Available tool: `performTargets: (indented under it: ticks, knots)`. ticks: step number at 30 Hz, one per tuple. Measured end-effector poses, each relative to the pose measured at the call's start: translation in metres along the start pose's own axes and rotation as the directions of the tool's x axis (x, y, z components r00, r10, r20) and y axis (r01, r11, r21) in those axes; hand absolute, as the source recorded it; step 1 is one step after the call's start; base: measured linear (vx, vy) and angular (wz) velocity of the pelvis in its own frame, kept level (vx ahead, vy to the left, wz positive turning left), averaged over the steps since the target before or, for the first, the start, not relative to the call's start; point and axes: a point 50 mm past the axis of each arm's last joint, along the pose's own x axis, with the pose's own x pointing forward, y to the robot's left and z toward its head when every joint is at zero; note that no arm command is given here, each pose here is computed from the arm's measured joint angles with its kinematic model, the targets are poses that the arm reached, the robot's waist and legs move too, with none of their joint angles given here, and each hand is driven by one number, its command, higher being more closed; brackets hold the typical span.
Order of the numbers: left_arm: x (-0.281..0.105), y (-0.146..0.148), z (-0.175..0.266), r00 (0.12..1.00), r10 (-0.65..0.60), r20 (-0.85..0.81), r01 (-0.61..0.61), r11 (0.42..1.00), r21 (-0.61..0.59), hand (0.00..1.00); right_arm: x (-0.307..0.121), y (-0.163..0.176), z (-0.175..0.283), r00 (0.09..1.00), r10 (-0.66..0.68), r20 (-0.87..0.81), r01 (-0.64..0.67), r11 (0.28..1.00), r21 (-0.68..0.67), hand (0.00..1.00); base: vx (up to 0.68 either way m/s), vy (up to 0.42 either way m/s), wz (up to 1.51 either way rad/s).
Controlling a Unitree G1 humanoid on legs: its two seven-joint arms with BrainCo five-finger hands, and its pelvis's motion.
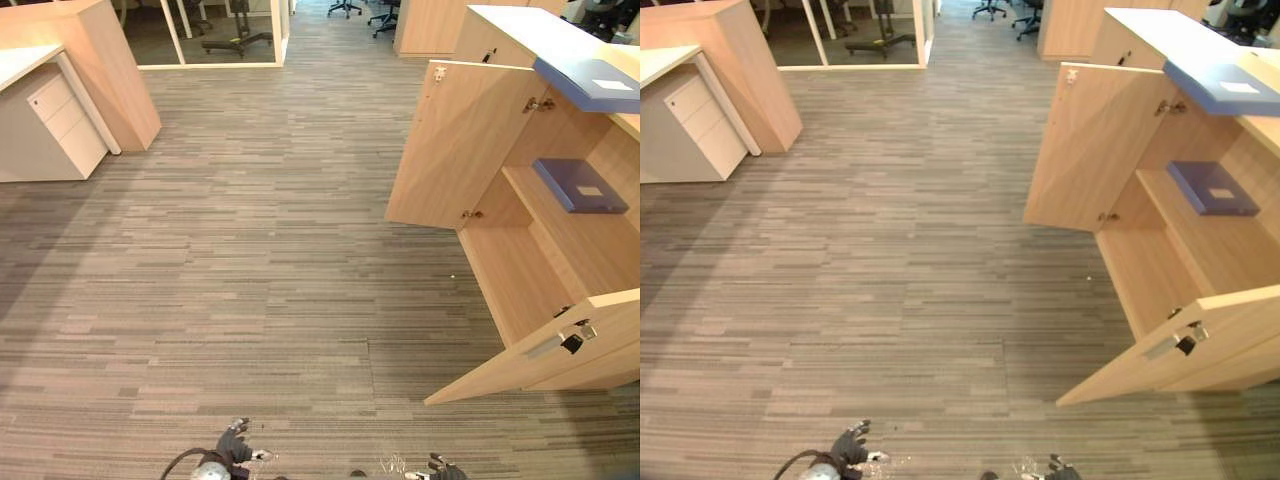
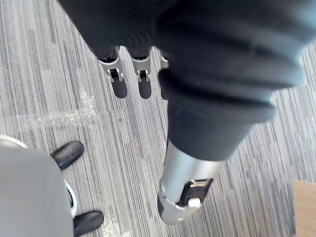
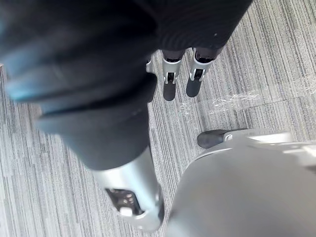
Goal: Walk over to the cabinet, pick up the folder, carry it to the office cabinet, place the folder inside the office cabinet, then close the office cabinet door
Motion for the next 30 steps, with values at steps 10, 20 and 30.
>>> performTargets:
  ticks: [10,20,30]
  knots:
    - [0.003,-0.022,0.014,0.997,-0.064,0.047,0.065,0.998,-0.022,0.00,0.001,-0.004,0.005,1.000,-0.011,0.017,0.011,0.999,0.031,0.00,0.00,-0.033,-0.01]
    - [0.003,-0.026,0.016,0.994,-0.090,0.062,0.088,0.996,0.025,0.00,0.001,-0.004,0.006,1.000,-0.011,0.021,0.010,0.999,0.035,0.00,-0.04,-0.016,0.01]
    - [0.003,-0.028,0.017,0.992,-0.105,0.075,0.102,0.994,0.037,0.00,0.000,-0.003,0.006,1.000,-0.009,0.026,0.008,0.999,0.037,0.00,-0.04,-0.025,0.00]
